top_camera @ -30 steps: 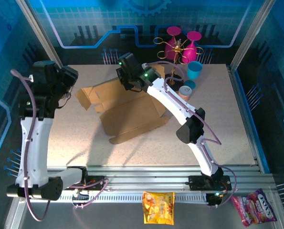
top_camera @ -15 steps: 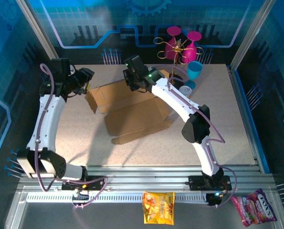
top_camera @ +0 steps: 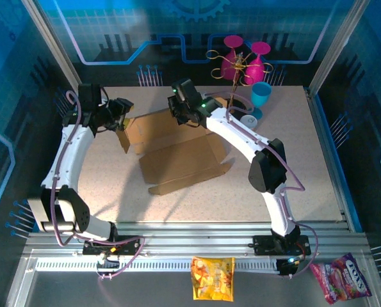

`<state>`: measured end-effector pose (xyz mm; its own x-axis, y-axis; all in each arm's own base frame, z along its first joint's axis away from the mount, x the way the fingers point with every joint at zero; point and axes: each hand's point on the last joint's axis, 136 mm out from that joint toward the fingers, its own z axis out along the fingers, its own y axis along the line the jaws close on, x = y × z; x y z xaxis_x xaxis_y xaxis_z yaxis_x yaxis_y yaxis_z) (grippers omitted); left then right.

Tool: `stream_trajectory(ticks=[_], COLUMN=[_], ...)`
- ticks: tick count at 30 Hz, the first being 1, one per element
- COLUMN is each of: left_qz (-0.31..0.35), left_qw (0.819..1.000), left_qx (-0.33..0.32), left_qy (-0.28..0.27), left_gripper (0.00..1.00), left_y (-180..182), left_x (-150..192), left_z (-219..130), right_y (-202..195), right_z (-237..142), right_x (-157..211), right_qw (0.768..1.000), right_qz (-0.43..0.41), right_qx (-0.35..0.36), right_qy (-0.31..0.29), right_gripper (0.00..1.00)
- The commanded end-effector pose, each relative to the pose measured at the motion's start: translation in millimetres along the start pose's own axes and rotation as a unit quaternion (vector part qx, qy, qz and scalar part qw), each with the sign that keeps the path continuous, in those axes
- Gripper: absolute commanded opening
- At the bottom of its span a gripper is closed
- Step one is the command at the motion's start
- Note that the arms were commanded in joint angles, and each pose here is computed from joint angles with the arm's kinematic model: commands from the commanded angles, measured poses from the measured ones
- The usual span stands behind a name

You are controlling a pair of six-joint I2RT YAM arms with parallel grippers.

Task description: Fold the paper box

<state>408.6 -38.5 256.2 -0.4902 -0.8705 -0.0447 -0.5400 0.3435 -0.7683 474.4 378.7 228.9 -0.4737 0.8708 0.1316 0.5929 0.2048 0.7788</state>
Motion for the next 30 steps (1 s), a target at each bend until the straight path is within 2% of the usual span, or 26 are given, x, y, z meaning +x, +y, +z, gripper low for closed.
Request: stream_trajectory(ticks=[1,17,24,30], left_qz=[-0.008,-0.021,-0.031,-0.036], left_qw=[1.0,0.999,0.998,0.998], left_qx=[0.004,0.002,0.005,0.004], left_qy=[0.021,0.048,0.047,0.043], left_gripper=[0.52,0.47,0.37,0.13], left_y=[4,7,6,8], left_x=[10,23,22,21], left_z=[5,31,38,42], right_y=[27,20,16,13], right_z=[-20,-19,-21,-21], right_x=[-2,-1,1,1], right_qw=[0.999,0.998,0.997,0.997], right_qz=[0.016,0.027,0.032,0.032], right_qx=[-0.048,-0.051,-0.053,-0.054], right_qy=[0.01,0.026,0.034,0.038], right_gripper=[0.0,0.0,0.0,0.0])
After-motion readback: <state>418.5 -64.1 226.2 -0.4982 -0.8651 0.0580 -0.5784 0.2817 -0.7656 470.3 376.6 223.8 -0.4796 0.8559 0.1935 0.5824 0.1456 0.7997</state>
